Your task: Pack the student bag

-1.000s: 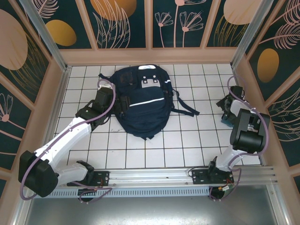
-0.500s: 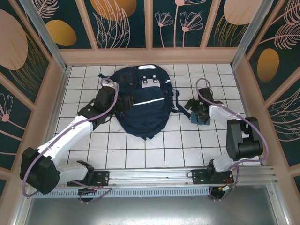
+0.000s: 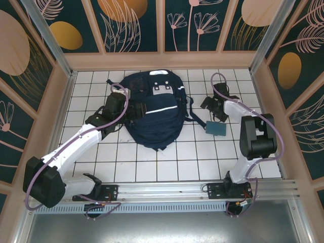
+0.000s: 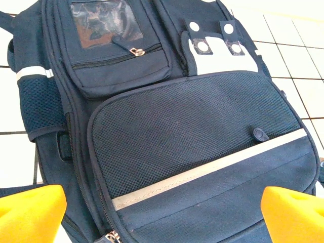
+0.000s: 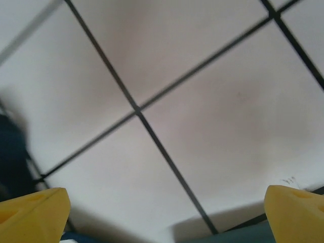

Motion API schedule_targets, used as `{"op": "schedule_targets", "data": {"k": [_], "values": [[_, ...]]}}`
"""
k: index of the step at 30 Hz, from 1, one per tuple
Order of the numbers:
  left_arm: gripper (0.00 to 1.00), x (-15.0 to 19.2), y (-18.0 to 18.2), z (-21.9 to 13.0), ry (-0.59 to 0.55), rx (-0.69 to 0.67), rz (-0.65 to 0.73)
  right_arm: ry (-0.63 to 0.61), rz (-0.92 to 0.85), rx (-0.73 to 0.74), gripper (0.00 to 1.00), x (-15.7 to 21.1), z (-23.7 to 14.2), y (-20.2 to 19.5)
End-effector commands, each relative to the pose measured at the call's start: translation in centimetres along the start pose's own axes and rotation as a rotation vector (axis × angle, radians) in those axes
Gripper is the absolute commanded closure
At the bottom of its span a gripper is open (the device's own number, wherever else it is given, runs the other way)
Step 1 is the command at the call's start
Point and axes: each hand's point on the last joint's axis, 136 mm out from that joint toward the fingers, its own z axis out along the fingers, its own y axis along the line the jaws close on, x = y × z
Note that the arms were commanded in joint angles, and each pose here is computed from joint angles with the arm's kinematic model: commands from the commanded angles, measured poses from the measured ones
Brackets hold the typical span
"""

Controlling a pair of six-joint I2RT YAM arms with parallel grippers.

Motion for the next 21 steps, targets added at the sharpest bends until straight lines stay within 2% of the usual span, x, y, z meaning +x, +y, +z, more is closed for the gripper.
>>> {"op": "schedule_targets", "data": {"k": [1,5,16,21], "values": [[0.02,-1.2,-0.7,0.2,-0.023,0.029,-0.004,0.052,-0.023,0.047,0.01,1.6,0.4,-1.7],[0.02,-1.0,-0.8,0.5,-0.014,0.033,-0.004,0.091,0.006,0.070,0.01,3.8,0.1,-3.5],[0.01,-0.6,-0.8,1.5,0.005,0.035,0.000,0.181,0.100,-0.019,0.01,10.5,-3.7,-4.9],[0.02,-0.4,-1.1,1.5,0.007,0.054,-0.005,0.140,0.095,0.074,0.01,11.2,-4.2,-7.6]]}}
